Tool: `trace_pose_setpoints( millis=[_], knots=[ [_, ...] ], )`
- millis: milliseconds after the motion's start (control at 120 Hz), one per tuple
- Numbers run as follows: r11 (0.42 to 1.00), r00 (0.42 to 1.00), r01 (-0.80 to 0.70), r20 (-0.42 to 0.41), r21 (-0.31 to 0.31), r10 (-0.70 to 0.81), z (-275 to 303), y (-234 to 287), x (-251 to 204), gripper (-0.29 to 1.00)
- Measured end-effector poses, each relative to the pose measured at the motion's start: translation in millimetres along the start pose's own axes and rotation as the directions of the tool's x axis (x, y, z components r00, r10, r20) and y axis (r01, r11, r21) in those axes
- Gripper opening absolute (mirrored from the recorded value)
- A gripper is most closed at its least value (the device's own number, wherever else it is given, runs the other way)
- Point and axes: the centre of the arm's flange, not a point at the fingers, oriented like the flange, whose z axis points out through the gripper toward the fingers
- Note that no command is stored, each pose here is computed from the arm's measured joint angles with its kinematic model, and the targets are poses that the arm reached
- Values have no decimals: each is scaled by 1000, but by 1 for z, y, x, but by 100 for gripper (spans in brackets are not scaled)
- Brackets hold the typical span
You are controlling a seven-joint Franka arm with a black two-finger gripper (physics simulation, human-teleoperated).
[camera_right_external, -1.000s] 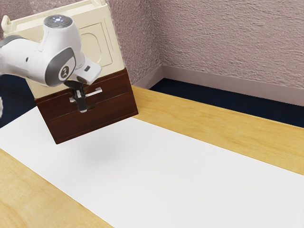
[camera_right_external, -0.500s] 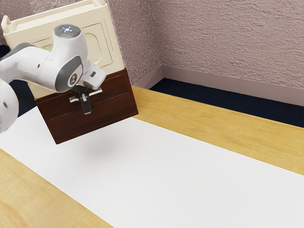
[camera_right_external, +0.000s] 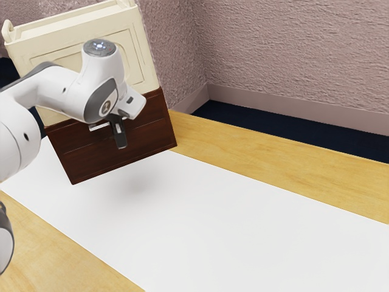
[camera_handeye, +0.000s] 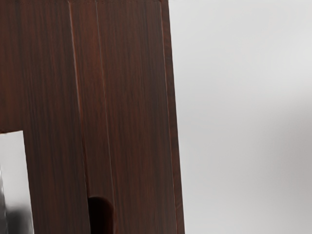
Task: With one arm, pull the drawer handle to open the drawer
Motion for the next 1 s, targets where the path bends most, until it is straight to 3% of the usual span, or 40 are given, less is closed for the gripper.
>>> trace_pose_setpoints(
  millis=[1000],
  knots=[
    [996, 996, -68, -61, -62, 64, -44, 62, -13, 69]
  ],
)
